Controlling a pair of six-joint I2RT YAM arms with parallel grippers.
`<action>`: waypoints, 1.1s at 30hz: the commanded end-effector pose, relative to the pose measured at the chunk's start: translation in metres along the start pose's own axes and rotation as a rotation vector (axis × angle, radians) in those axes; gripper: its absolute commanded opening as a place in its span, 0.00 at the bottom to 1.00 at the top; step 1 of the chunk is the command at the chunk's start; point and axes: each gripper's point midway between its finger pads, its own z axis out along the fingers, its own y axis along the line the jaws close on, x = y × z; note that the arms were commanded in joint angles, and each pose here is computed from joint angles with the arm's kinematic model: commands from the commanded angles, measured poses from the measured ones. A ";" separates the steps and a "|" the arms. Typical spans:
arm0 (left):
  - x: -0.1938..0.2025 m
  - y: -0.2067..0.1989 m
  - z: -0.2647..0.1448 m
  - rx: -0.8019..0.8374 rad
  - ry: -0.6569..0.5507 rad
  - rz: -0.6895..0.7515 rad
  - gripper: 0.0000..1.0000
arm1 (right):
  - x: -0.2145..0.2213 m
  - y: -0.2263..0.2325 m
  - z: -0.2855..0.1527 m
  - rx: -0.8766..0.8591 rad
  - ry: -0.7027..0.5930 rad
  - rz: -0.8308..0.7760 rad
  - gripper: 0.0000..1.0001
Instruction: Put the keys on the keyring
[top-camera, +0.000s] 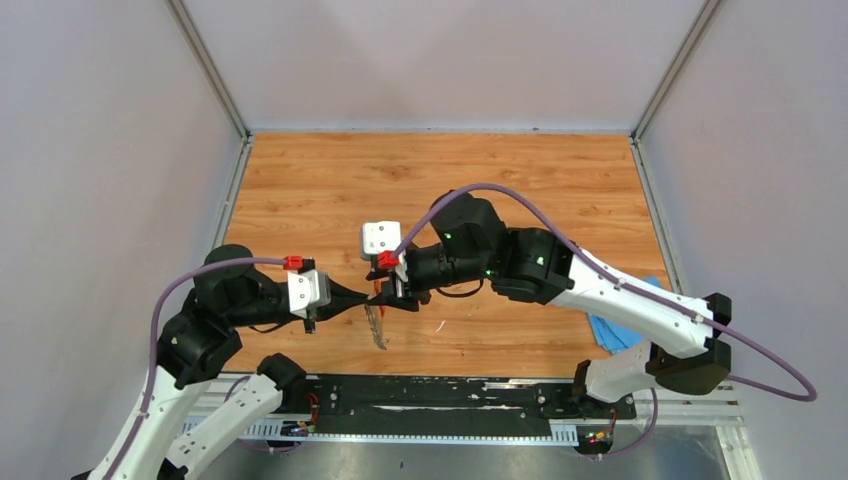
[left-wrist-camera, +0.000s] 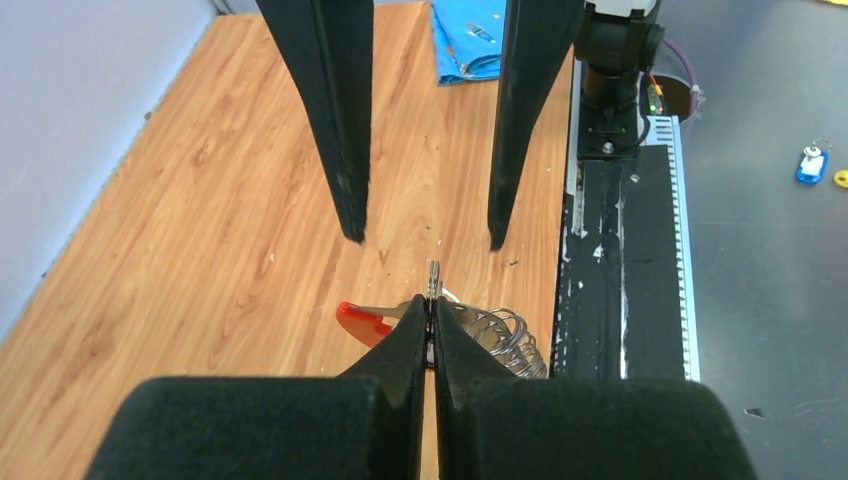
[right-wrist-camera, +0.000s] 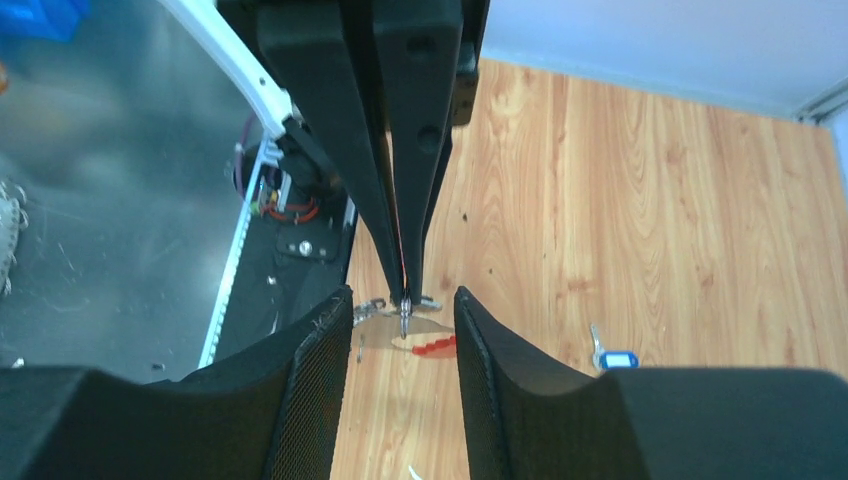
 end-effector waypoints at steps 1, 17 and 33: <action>-0.009 -0.001 -0.004 -0.012 -0.003 -0.035 0.00 | 0.042 -0.001 -0.006 -0.022 0.209 -0.021 0.45; -0.005 -0.003 -0.005 0.001 0.017 -0.030 0.00 | 0.041 -0.010 0.011 -0.044 0.246 -0.042 0.31; -0.007 -0.004 -0.007 0.000 0.007 0.001 0.00 | 0.039 -0.008 0.020 -0.069 0.220 -0.044 0.00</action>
